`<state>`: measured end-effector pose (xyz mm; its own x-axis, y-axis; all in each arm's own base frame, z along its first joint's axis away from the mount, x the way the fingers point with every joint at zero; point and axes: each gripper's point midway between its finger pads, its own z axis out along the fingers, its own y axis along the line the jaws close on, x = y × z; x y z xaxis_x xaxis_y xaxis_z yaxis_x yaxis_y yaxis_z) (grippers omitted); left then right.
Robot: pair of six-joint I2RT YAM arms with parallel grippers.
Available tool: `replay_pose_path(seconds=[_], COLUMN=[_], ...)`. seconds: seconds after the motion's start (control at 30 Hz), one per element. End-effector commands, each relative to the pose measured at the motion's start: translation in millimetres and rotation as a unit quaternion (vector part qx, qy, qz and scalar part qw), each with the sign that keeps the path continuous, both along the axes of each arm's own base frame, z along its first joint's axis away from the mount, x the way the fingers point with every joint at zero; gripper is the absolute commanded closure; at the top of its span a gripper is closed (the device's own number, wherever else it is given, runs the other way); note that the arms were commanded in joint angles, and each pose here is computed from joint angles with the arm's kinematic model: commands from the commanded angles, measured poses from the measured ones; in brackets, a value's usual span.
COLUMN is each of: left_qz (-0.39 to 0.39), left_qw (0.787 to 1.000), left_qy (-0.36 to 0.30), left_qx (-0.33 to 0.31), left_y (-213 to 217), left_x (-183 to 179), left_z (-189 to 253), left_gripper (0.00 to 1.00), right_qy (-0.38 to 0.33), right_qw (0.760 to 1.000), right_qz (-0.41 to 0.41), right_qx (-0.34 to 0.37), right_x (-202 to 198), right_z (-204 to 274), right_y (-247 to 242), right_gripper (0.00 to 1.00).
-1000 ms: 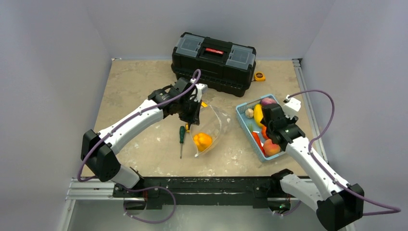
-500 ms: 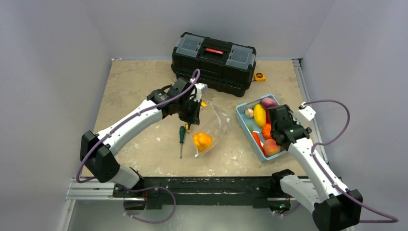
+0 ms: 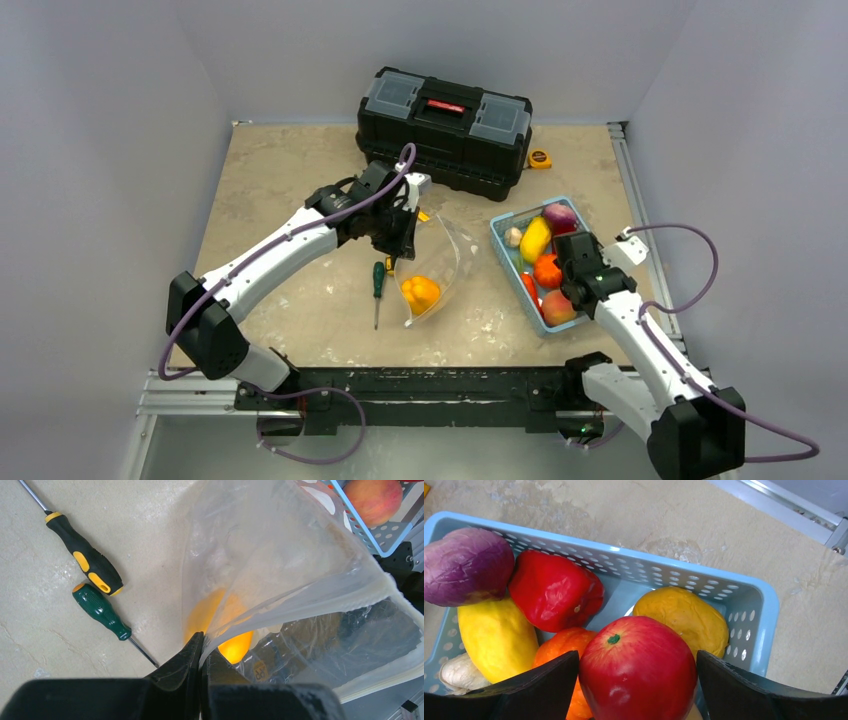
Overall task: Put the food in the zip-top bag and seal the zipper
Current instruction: Pick up the fake fruit from the bin.
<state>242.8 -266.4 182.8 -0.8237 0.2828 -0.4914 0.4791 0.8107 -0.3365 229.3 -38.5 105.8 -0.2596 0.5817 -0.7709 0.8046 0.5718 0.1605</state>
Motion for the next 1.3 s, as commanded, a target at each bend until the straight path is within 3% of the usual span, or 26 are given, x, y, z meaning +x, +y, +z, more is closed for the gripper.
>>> replay_pose_path(seconds=[0.0, 0.27, 0.33, 0.47, 0.73, 0.87, 0.97, 1.1, 1.17, 1.27], left_qz=[-0.012, -0.014, -0.013, -0.016, -0.016, -0.018, -0.022, -0.024, -0.025, -0.028], left_qw=[0.999, 0.999, 0.999, 0.999, 0.999, 0.999, 0.999, 0.999, 0.999, 0.999], left_qy=[-0.029, -0.025, -0.025, -0.022, -0.021, -0.019, -0.015, -0.015, -0.014, -0.012], left_qx=[-0.023, -0.022, -0.022, -0.023, -0.022, -0.023, -0.026, -0.027, -0.028, -0.029], left_y=[-5, -6, -6, -7, -7, -8, -9, -10, -10, -11], left_x=[3, 3, 3, 3, 3, 2, 1, 1, 1, 0], left_z=[22, 20, 21, 20, 20, 19, 19, 19, 20, 19], left_gripper=[1.0, 1.0, 1.0, 1.0, 1.0, 1.0, 1.0, 1.0, 1.0, 1.0], right_qy=[-0.032, -0.041, -0.052, -0.081, -0.133, -0.17, -0.204, -0.287, -0.333, -0.383], right_qw=[0.999, 0.999, 0.998, 0.996, 0.988, 0.963, 0.919, 0.806, 0.738, 0.665], right_qz=[-0.009, -0.011, -0.017, -0.006, 0.077, 0.199, 0.321, 0.489, 0.547, 0.601], right_qx=[0.03, 0.03, 0.022, 0.021, 0.033, 0.071, 0.108, 0.169, 0.212, 0.223], right_x=[9, 8, 6, 6, 14, 27, 36, 27, 10, -17], right_z=[-4, 0, 8, 28, 68, 91, 113, 166, 196, 240], right_y=[5, 3, -1, -2, 15, 54, 99, 166, 194, 215], right_gripper=[0.18, 0.42, 0.58, 0.74, 0.89, 0.91, 0.97, 1.0, 1.0, 1.0])
